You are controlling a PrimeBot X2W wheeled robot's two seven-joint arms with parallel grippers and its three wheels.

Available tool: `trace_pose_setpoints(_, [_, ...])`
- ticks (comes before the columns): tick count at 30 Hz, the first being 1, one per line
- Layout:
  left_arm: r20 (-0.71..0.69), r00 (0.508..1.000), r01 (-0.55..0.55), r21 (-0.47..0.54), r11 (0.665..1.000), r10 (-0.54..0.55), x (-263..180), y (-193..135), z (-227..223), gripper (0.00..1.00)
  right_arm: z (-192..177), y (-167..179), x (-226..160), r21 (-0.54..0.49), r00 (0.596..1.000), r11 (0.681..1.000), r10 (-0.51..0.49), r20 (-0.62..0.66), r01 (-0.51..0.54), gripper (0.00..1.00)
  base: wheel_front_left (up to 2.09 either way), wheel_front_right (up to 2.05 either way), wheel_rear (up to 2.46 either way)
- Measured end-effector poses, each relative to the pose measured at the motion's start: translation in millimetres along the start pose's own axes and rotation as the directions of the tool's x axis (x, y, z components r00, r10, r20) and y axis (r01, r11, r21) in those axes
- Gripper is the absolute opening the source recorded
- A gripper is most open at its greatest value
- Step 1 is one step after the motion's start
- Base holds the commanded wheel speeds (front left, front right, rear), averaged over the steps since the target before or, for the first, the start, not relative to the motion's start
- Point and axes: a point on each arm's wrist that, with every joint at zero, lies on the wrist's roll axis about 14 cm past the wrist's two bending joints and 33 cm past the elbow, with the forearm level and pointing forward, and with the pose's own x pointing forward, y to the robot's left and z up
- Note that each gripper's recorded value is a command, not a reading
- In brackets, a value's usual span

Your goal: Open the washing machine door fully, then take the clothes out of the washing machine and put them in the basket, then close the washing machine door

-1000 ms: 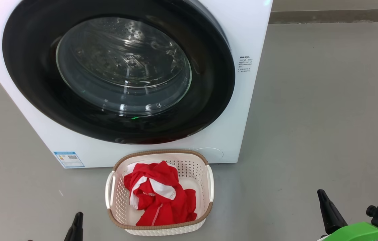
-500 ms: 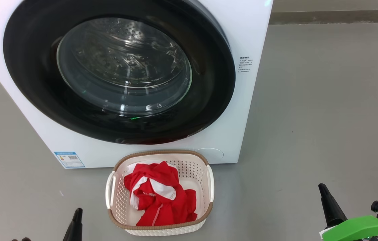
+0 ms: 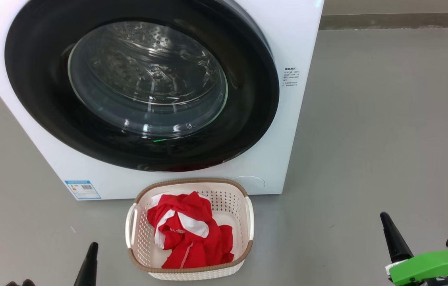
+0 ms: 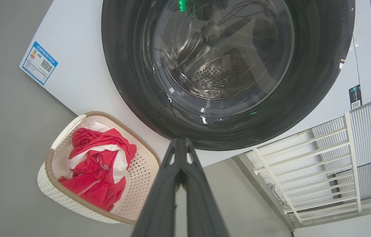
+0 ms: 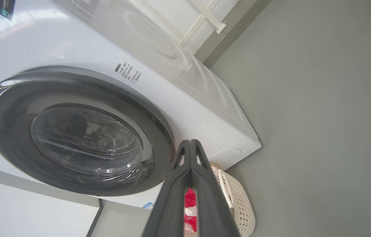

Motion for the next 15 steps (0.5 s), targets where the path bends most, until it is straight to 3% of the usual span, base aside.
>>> trace_pose_setpoints(15, [-0.001,1.0,0.016,-0.155,0.988,-0.017,5.0,-7.5,2.5,0.0,6.6,6.6,3.6,0.154,1.0,0.988,0.016,0.009,-0.017,0.0,0.0,0.0,0.0])
